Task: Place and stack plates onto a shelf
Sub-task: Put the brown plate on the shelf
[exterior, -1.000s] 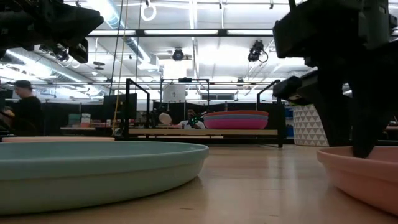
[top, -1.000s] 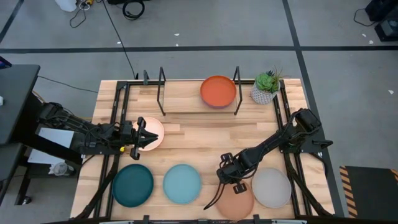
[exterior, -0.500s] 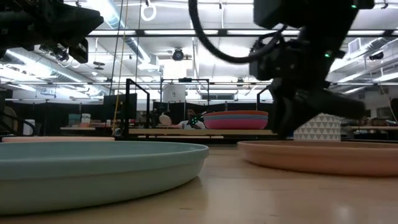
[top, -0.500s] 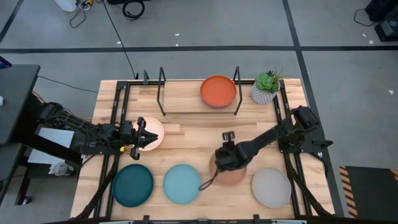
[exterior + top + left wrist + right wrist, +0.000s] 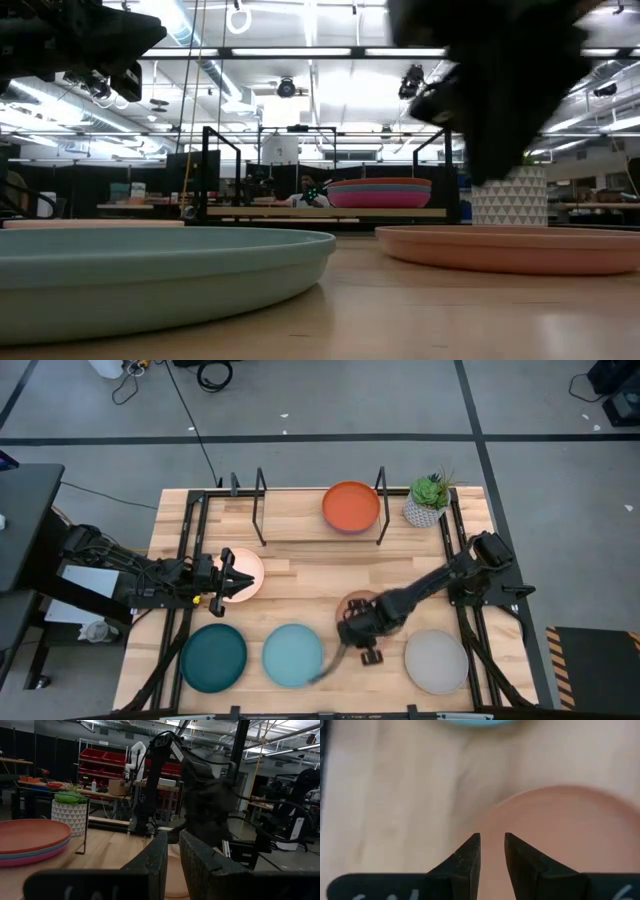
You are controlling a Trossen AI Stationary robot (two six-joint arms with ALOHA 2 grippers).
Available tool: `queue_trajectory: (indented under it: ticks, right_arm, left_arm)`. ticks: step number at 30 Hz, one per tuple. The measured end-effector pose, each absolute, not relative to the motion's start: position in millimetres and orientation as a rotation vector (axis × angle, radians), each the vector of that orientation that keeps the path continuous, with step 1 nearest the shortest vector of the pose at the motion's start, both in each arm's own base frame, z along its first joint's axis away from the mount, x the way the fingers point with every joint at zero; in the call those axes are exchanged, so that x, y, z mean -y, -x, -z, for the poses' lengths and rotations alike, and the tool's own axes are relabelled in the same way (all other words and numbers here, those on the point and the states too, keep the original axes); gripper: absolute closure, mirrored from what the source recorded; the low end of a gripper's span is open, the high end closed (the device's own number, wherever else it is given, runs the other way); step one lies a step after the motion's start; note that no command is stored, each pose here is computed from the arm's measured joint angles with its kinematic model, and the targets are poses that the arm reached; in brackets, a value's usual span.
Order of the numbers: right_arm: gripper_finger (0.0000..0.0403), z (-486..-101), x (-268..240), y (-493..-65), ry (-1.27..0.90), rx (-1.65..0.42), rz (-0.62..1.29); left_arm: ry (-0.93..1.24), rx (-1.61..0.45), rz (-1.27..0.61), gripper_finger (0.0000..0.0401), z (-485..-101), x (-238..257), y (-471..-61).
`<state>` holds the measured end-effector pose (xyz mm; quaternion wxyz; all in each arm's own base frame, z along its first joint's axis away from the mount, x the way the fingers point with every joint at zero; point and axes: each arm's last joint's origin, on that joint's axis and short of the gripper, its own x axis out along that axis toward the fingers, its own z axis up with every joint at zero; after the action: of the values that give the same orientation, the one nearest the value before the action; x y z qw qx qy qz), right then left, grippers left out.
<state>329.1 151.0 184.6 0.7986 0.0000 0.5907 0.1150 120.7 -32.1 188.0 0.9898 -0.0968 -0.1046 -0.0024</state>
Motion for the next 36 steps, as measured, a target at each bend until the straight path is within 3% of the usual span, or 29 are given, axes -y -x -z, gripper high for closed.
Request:
queue_trajectory:
  ticks: [5, 10, 27, 31, 36]
  right_arm:
    - [0.0309, -182.7, -184.3, -309.5, 0.109, -1.263, -0.289]
    - [0.0310, -180.5, -194.5, -295.0, 0.226, -1.279, -0.201]
    - [0.0311, -143.1, -184.8, -274.2, 0.203, -1.372, -0.214]
    - [0.0328, -138.5, -182.3, -270.9, 0.218, -1.384, -0.203]
    - [0.0383, -139.1, -181.5, -274.5, 0.258, -1.351, -0.240]
  left_arm:
    - [0.194, 0.210, 0.005, 0.0346, -188.0, 32.1, -120.7]
    - [0.193, 0.210, 0.005, 0.0346, -187.9, 32.1, -120.7]
    - [0.191, 0.210, 0.005, 0.0346, -187.9, 32.1, -120.7]
    - [0.191, 0.210, 0.004, 0.0346, -188.0, 32.1, -120.7]
    - [0.191, 0.210, 0.005, 0.0346, -188.0, 32.1, -120.7]
